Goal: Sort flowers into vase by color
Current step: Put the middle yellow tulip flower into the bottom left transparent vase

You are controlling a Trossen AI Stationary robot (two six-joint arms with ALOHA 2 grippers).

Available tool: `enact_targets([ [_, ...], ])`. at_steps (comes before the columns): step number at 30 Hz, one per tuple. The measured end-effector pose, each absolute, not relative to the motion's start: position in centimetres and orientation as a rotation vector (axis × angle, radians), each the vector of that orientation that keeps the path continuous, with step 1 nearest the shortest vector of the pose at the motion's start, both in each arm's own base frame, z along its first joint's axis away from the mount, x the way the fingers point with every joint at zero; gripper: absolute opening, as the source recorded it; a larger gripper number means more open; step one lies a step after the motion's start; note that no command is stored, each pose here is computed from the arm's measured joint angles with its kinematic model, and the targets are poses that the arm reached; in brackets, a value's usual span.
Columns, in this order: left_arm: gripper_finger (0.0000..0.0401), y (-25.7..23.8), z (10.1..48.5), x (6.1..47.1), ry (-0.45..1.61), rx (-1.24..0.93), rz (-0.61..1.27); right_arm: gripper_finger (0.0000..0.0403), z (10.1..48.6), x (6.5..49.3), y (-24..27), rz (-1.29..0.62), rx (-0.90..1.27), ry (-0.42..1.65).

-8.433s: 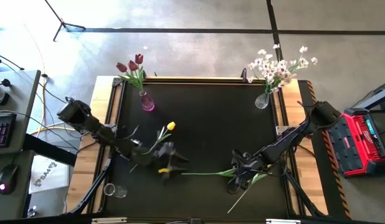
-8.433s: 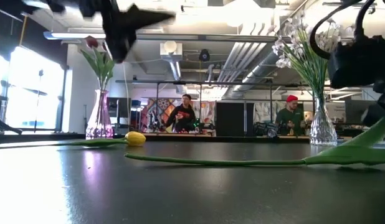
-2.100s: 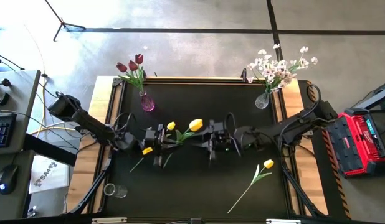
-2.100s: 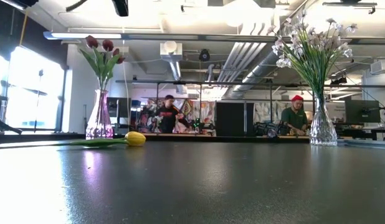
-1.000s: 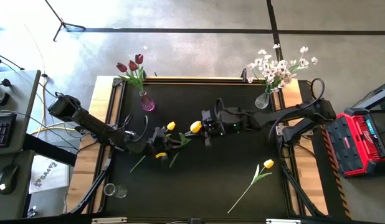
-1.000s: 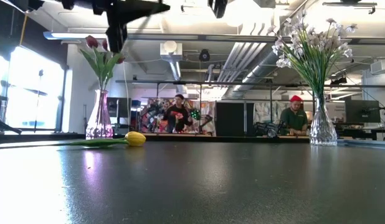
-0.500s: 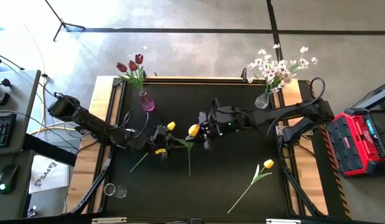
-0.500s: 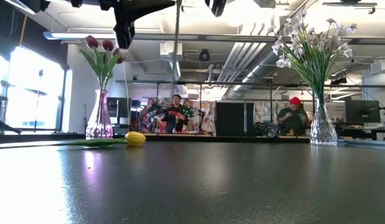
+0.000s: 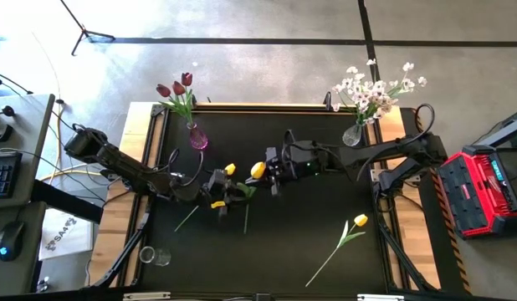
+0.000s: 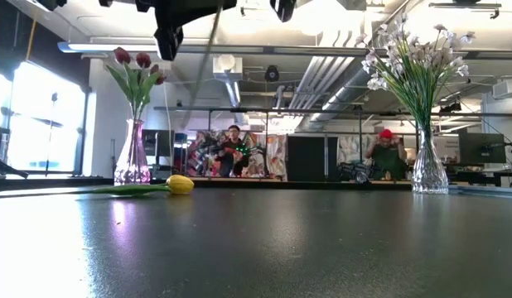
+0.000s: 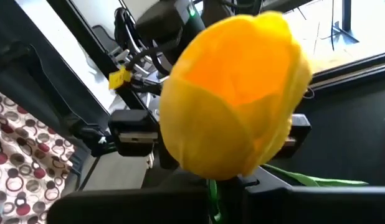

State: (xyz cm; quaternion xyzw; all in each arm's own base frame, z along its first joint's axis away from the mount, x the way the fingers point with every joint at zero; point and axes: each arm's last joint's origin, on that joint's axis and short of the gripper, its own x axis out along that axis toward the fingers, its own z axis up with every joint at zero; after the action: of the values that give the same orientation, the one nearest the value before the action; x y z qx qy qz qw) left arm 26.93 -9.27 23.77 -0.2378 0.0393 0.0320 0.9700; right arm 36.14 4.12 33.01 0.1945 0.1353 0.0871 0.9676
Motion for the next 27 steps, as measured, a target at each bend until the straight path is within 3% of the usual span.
enact_targets([
  [10, 0.0063, -9.3, 24.0, 26.9, 0.059, -0.482, 0.064, 0.0000, 32.7, 36.1, 4.2, 0.180, 0.392, 0.308],
  [16, 0.0008, -9.3, 24.0, 26.9, 0.059, -0.487, 0.063, 0.0007, 32.6, 36.0, 4.1, 0.174, 0.427, 0.324],
  [21, 0.0003, -9.8, 24.9, 26.1, 0.001, -0.475, 0.145, 0.0063, 32.5, 35.9, 3.8, 0.147, 0.447, 0.342],
  [27, 0.0001, -11.6, 27.0, 23.0, -0.021, -0.315, 0.169, 0.0148, 34.8, 34.3, 3.8, 0.078, 0.436, 0.254],
])
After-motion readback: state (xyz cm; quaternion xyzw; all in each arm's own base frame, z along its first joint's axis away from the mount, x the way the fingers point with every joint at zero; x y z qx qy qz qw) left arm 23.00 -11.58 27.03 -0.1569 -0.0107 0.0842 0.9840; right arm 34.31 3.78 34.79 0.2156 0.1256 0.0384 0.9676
